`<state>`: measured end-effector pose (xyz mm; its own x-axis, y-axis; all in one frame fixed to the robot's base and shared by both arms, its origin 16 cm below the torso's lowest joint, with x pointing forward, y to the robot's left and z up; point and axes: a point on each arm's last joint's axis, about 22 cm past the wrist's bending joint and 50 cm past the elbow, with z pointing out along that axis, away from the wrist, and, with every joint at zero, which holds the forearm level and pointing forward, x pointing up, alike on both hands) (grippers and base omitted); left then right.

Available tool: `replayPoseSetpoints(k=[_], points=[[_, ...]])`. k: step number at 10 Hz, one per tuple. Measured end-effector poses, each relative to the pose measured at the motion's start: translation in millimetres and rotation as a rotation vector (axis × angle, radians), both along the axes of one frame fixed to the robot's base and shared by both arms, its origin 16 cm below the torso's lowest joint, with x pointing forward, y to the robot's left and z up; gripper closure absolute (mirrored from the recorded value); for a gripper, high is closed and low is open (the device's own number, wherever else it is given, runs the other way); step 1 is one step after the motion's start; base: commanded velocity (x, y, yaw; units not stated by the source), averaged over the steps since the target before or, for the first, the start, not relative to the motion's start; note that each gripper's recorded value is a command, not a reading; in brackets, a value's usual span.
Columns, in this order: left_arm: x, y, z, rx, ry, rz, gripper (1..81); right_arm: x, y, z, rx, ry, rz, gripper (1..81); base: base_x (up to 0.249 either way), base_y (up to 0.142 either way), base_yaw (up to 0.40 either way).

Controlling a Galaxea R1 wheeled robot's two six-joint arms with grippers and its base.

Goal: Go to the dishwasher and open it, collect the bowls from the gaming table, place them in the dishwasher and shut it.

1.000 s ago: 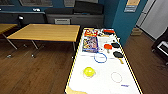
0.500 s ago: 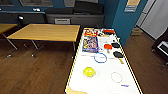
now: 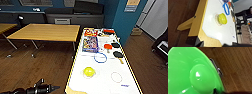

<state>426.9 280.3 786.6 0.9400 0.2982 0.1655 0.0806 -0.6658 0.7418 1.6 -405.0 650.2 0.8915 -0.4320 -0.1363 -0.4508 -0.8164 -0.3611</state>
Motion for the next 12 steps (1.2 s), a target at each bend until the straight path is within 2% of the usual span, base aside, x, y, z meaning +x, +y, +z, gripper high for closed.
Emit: replayPoseSetpoints(k=[1,2,3,4,5,6,8,9,11,12], points=[[13.2,-10.9,0.1,-0.015,0.035,0.005,1.0,3.2,0.6,-1.3,0.001,-0.004,0.000,81.1,0.000,0.000,0.000],[23.3,-11.7,-9.1,-0.008,0.081,0.026,1.0,9.0,6.8,-4.4,0.011,-0.015,-0.003,81.1,0.000,0.000,0.000],[39.1,-6.9,-19.6,0.011,0.103,0.052,1.0,12.7,11.4,-6.0,0.020,-0.019,-0.002,81.1,0.000,0.000,0.000],[54.2,-14.1,-23.9,0.008,0.112,0.063,1.0,18.3,11.8,-7.4,0.021,-0.027,-0.001,81.1,0.000,0.000,0.000],[65.5,-30.8,-26.1,-0.012,0.121,0.065,1.0,23.0,11.8,-8.9,0.021,-0.035,-0.001,81.1,0.000,0.000,0.000],[72.6,-39.6,-34.1,-0.020,0.147,0.081,1.0,25.5,13.9,-10.1,0.024,-0.038,-0.002,81.1,0.000,0.000,0.000],[96.7,-32.0,-50.9,-0.007,0.191,0.161,1.0,30.9,19.5,-13.3,0.033,-0.047,-0.003,81.1,0.000,0.000,0.000],[113.1,-39.5,-51.1,-0.013,0.189,0.177,1.0,32.7,19.0,-15.9,0.030,-0.051,-0.002,81.1,0.000,0.000,0.000],[138.2,-71.4,-50.2,-0.031,0.175,0.164,1.0,32.3,20.7,-17.4,0.033,-0.049,-0.002,81.1,0.000,0.000,0.000],[145.4,-78.5,-52.2,-0.028,0.173,0.163,1.0,32.7,20.4,-17.4,0.032,-0.050,-0.002,81.1,0.000,0.000,0.000]])
